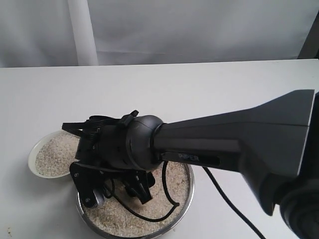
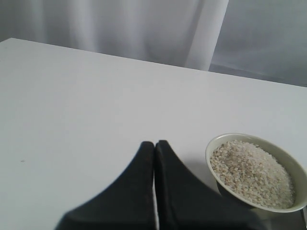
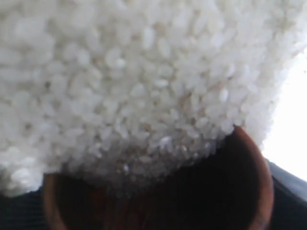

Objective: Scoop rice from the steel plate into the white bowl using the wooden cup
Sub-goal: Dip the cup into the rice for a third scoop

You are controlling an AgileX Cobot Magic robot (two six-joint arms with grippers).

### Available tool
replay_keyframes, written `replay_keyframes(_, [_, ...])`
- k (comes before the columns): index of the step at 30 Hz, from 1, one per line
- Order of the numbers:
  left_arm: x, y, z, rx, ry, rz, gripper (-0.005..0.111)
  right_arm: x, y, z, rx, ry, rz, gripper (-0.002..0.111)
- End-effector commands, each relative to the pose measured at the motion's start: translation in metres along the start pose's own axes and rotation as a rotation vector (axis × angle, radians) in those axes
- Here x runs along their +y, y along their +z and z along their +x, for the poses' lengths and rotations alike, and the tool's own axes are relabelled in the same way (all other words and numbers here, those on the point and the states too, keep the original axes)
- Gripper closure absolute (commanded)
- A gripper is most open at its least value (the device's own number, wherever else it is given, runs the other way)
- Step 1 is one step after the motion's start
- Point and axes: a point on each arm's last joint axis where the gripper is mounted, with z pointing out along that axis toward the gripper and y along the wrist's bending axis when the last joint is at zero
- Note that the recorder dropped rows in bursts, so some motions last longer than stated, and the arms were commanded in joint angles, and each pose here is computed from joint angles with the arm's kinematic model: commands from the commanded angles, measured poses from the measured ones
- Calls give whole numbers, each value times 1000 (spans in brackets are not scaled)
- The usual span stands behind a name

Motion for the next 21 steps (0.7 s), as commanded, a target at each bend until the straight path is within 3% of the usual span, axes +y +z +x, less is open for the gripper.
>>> replay_keyframes(1, [-1, 0, -1, -5, -5, 10, 107, -4, -17, -5, -108, 88, 4, 108])
replay_keyframes(21, [-1, 0, -1, -5, -5, 10, 107, -3, -22, -3, -192, 218, -76, 108])
